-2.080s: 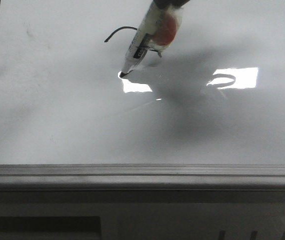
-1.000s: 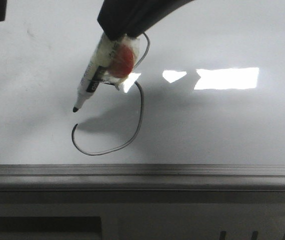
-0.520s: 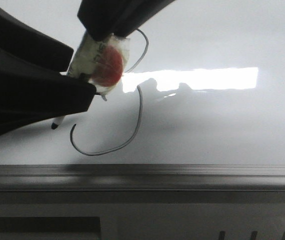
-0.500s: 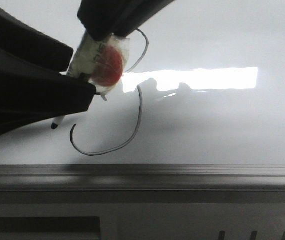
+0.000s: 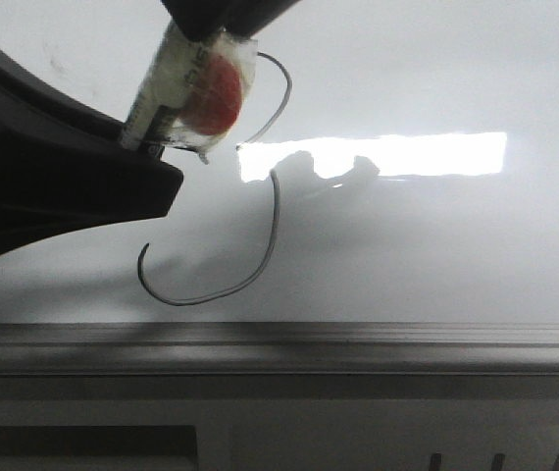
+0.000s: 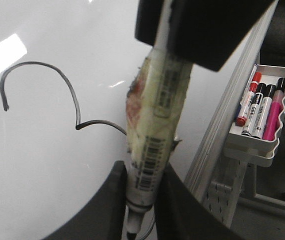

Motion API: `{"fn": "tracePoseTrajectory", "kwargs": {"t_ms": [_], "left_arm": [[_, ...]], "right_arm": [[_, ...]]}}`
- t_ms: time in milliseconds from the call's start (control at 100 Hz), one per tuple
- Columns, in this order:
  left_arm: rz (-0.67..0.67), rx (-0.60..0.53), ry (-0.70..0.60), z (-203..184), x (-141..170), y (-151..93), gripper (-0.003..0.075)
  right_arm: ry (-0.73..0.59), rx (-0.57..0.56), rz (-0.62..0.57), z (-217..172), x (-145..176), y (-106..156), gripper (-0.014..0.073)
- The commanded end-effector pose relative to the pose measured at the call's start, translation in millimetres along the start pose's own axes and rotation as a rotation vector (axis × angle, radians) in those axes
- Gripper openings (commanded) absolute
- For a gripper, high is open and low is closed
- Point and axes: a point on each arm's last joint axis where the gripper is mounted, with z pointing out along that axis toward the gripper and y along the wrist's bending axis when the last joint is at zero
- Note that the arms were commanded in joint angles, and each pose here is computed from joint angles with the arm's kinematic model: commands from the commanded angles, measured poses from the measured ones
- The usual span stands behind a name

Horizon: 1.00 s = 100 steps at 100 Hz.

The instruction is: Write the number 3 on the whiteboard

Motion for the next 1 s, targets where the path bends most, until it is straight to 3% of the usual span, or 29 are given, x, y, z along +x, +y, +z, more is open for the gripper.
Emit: {"fn": "tracePoseTrajectory", "kwargs": {"t_ms": [0, 120, 180, 260, 270, 320, 380, 410, 550, 620, 810, 990], "left_arm": [[-0.032, -0.022, -0.105, -1, -17, 4, -0.002], [-0.032, -0.022, -0.105, -1, -17, 4, -0.002], [-0.032, -0.022, -0.105, -1, -17, 4, -0.002], [-0.034, -0.023, -0.105, -1, -17, 5, -0.002], [-0.036, -0.024, -0.105, -1, -17, 5, -0.002], [-0.064, -0.032, -0.103, -1, -17, 6, -0.002], [-0.137, -0.054, -0.095, -1, -16, 8, -0.002], [-0.211, -0.076, -0.091, -1, -15, 10, -0.002], [-0.567, -0.19, -0.037, -3, -5, 22, -0.002], [-0.682, -0.221, -0.017, -4, -1, 25, -0.002], [-0.886, -0.283, 0.017, -6, 6, 31, -0.002], [-0.908, -0.311, 0.02, -7, 9, 36, -0.002]], "right_arm": [[-0.094, -0.008, -0.008, -16, -13, 2, -0.0066], [-0.094, -0.008, -0.008, -16, -13, 2, -0.0055], [-0.092, -0.008, -0.008, -16, -13, 2, 0.0014], [-0.096, -0.008, -0.008, -16, -13, 2, 0.0288], [-0.096, -0.008, -0.008, -16, -13, 2, 0.0288], [-0.106, 0.006, -0.012, -16, -14, 0, 0.0488], [-0.118, 0.034, -0.023, -17, -15, -5, 0.0645], [-0.123, 0.041, -0.022, -19, -16, -7, 0.0674], [-0.163, 0.087, 0.002, -33, -17, -19, 0.061], [-0.18, 0.096, 0.007, -40, -17, -21, 0.0592], [-0.21, 0.103, 0.009, -50, -17, -21, 0.0575], [-0.21, 0.103, 0.009, -50, -17, -21, 0.0575]]}}
